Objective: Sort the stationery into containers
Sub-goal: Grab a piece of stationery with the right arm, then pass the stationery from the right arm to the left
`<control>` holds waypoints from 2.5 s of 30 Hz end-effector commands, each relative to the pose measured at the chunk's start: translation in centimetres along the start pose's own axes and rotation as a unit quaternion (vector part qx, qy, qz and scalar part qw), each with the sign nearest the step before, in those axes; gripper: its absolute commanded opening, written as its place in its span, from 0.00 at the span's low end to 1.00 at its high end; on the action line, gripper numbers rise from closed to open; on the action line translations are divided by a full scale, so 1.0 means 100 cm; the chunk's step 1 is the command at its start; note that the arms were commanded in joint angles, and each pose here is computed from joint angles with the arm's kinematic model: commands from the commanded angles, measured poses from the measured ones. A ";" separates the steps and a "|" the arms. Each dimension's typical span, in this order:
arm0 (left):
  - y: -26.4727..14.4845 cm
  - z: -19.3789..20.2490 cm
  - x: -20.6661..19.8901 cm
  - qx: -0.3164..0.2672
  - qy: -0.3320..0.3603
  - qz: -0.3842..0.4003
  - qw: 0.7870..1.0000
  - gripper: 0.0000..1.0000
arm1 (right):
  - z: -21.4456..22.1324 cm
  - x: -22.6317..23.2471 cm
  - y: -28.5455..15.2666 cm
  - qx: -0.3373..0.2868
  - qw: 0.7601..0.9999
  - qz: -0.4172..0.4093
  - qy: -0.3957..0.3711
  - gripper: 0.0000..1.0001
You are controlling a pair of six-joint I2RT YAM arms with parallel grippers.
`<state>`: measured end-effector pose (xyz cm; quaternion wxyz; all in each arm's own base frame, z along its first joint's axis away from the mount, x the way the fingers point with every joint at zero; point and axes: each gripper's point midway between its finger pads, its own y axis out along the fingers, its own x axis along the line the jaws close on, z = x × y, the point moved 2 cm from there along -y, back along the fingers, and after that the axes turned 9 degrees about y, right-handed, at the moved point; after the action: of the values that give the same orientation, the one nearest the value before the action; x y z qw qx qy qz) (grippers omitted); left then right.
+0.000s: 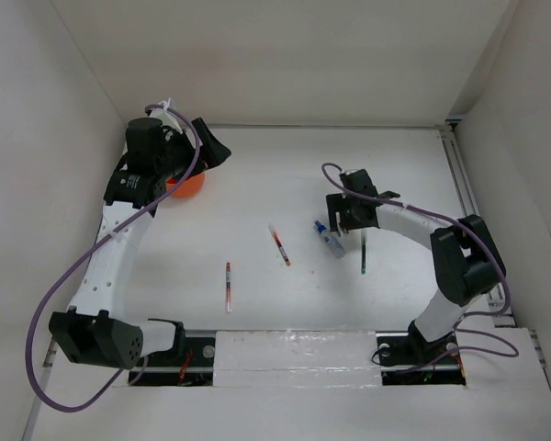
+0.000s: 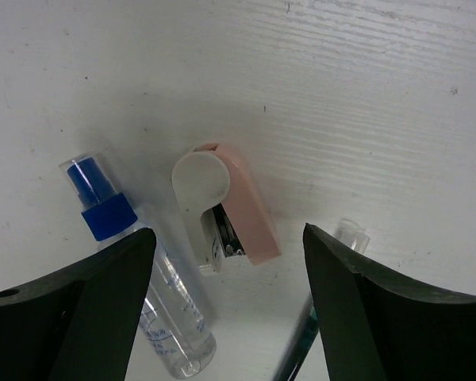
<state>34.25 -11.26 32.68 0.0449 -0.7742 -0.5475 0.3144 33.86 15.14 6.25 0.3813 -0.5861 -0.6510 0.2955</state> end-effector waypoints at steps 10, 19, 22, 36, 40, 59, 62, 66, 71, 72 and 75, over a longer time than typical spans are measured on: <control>-0.010 -0.012 -0.006 -0.027 0.018 0.010 0.999 1.00 | 0.000 0.013 0.011 0.018 0.999 0.005 -0.032 0.76; -0.007 -0.010 -0.004 -0.023 0.016 0.009 1.000 1.00 | 0.010 0.011 0.018 0.035 0.999 0.008 -0.029 0.37; -0.007 -0.010 -0.004 -0.023 0.016 0.009 1.000 1.00 | 0.012 0.010 0.017 0.039 0.999 0.010 -0.029 0.16; -0.003 0.030 -0.067 0.035 -0.005 0.295 0.955 1.00 | -0.058 0.090 -0.137 -0.180 0.947 -0.265 -0.024 0.00; -0.011 0.036 -0.078 0.046 -0.008 0.352 0.935 1.00 | -0.075 0.129 -0.173 -0.230 0.912 -0.337 -0.045 0.00; -0.003 0.052 -0.066 0.061 -0.002 0.330 0.942 0.98 | -0.091 0.268 -0.217 -0.242 0.844 -0.462 -0.124 0.00; -0.002 0.052 -0.065 0.059 -0.002 0.326 0.943 0.95 | -0.096 0.271 -0.221 -0.249 0.841 -0.464 -0.128 0.00; -0.001 0.051 -0.064 0.057 -0.003 0.322 0.945 0.87 | -0.099 0.280 -0.224 -0.251 0.836 -0.470 -0.130 0.00; 0.004 0.052 -0.059 0.060 -0.014 0.301 0.952 0.73 | -0.097 0.290 -0.230 -0.253 0.832 -0.476 -0.133 0.00; 0.008 0.050 -0.056 0.053 -0.010 0.289 0.956 0.63 | -0.098 0.289 -0.229 -0.256 0.834 -0.472 -0.130 0.00; 0.009 0.046 -0.052 0.043 -0.014 0.263 0.964 0.53 | -0.095 0.292 -0.231 -0.253 0.832 -0.476 -0.133 0.00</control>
<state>30.60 -18.05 30.60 -0.0108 -0.8878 -0.2743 0.3693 29.24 39.10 30.73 0.2554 -0.2611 -0.9305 0.0275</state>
